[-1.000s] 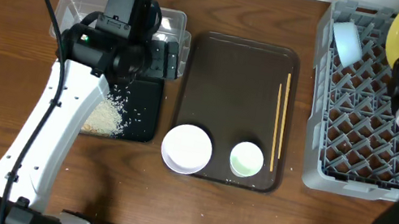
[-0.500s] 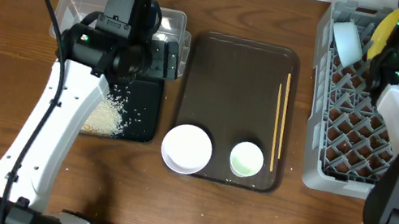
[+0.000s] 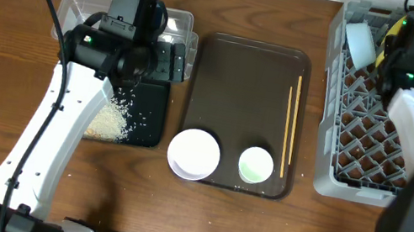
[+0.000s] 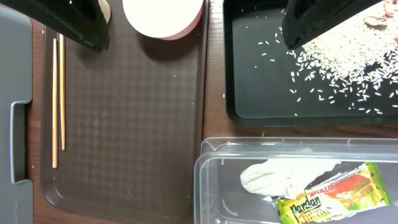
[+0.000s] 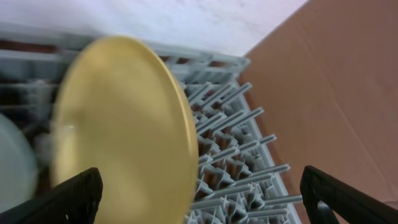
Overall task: Sort waste into correct bins and load items into the dishwasher rack
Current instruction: 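Carry the yellow plate to the rack and stand it upright, then reach the right gripper to the white bowl and grasp its rim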
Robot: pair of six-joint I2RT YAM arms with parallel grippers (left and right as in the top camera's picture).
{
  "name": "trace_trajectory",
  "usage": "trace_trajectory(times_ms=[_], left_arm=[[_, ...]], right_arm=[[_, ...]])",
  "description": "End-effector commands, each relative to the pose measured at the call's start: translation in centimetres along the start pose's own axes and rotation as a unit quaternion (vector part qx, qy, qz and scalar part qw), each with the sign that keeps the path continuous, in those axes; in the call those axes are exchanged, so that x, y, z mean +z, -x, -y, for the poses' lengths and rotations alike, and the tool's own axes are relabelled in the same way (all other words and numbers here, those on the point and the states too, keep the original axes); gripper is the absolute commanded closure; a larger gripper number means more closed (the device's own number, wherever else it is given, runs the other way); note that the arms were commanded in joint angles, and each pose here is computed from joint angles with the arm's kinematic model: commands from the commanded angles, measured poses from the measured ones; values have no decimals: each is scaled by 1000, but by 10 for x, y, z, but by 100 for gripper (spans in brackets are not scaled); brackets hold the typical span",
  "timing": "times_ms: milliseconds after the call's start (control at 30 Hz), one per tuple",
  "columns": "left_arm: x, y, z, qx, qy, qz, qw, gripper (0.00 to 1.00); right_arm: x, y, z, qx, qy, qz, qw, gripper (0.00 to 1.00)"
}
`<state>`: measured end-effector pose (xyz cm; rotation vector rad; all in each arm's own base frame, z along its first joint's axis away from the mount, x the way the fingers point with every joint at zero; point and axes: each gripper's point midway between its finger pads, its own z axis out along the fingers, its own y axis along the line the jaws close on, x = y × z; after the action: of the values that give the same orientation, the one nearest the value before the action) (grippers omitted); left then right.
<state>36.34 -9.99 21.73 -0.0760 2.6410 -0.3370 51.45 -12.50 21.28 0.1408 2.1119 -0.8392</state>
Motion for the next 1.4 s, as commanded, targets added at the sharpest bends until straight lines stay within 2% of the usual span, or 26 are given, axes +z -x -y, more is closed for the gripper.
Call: trace_trajectory(times_ms=[0, 100, 200, 233, 300, 400, 500, 700, 800, 933, 1200, 1367], left_arm=[[-1, 2, -2, -1, 6, 3, 1000, 9], [-1, 2, -2, -1, 6, 3, 1000, 9], [-1, 2, -2, -1, 6, 3, 1000, 9], [-1, 2, -2, -1, 6, 3, 1000, 9], [-1, 2, -2, -1, 6, 3, 1000, 9], [-1, 2, -2, -1, 6, 3, 1000, 9], [-1, 2, -2, -1, 6, 3, 1000, 9], [-1, 2, -2, -1, 6, 3, 1000, 9], [-1, 2, -2, -1, 6, 3, 1000, 9], [-1, 2, -2, -1, 6, 3, 1000, 9], [-1, 2, -2, -1, 6, 3, 1000, 9], [-1, 2, -2, -1, 6, 3, 1000, 9]], right_arm=[[-70, 54, 12, 110, 115, 76, 984, 1], [-125, 64, -13, 155, 277, 80, 945, 1], [-183, 67, -38, 183, 428, 66, 883, 1], [-194, 66, -46, 183, 462, 60, 866, 3], [-211, 56, -65, 170, 512, 35, 841, 18], [-215, 33, -90, 155, 522, -20, 838, 19], [-226, 8, -127, 134, 544, -82, 824, 21], [-254, -26, -216, 62, 583, -139, 798, 21], [-266, -55, -259, 25, 583, -175, 793, 22], [-289, -101, -304, -43, 590, -216, 777, 28], [-313, -170, -325, -140, 559, -281, 767, 49], [-324, -192, -322, -182, 557, -300, 753, 50]])
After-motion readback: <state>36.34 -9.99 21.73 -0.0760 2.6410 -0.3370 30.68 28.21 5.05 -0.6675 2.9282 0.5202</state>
